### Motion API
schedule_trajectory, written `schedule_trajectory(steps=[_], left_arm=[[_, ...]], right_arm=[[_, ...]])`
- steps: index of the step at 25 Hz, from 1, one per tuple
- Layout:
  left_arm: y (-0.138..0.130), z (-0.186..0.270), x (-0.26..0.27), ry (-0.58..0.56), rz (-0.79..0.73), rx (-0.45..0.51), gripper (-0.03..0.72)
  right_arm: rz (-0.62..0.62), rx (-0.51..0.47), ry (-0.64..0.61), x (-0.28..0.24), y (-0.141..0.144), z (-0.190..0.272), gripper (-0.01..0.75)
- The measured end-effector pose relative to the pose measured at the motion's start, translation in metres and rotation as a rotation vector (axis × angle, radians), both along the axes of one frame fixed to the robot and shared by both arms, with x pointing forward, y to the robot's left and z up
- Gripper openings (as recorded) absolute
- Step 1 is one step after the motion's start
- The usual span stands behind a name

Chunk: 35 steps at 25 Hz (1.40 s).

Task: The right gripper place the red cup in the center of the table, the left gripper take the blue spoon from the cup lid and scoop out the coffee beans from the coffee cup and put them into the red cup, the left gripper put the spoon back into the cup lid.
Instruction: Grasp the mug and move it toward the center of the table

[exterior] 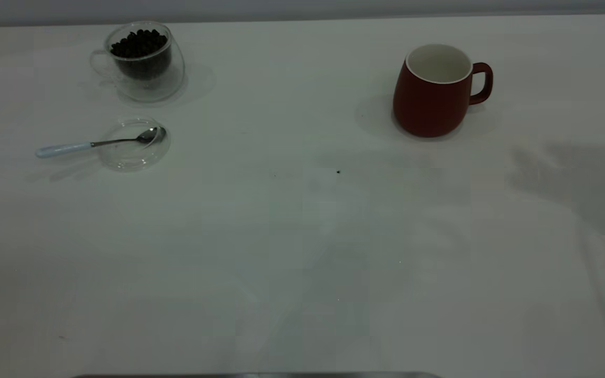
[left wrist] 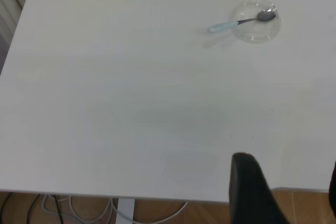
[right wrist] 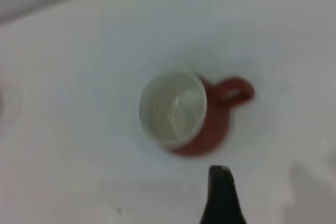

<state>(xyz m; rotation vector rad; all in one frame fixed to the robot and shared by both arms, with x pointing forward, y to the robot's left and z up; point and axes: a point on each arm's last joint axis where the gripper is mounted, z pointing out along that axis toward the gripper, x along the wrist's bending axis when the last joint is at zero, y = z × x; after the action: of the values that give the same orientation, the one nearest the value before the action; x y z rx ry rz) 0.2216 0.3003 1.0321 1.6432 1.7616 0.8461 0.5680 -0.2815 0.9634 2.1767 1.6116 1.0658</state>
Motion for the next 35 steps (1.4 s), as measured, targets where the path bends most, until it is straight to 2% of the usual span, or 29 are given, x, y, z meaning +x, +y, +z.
schedule_trajectory(steps=[5,12,19,24,35], left_arm=[[0.0,0.0,0.0,0.0,0.0,0.0,0.422],[0.0,0.0,0.0,0.0,0.0,0.0,0.422],[0.0,0.0,0.0,0.0,0.001,-0.001,0.422],[0.0,0.0,0.0,0.0,0.001,-0.002,0.422],[0.0,0.0,0.0,0.0,0.001,-0.002,0.422]], right_arm=[[-0.107,0.111,0.056,0.055,0.0,-0.037,0.584],[-0.419,0.377,0.147,0.099,-0.002,-0.094,0.584],[-0.577,0.481,0.218,0.115,-0.004,-0.131,0.584],[-0.556,0.532,0.253,0.121,0.009,-0.146,0.584],[-0.489,0.523,0.307,0.116,0.033,-0.163,0.584]])
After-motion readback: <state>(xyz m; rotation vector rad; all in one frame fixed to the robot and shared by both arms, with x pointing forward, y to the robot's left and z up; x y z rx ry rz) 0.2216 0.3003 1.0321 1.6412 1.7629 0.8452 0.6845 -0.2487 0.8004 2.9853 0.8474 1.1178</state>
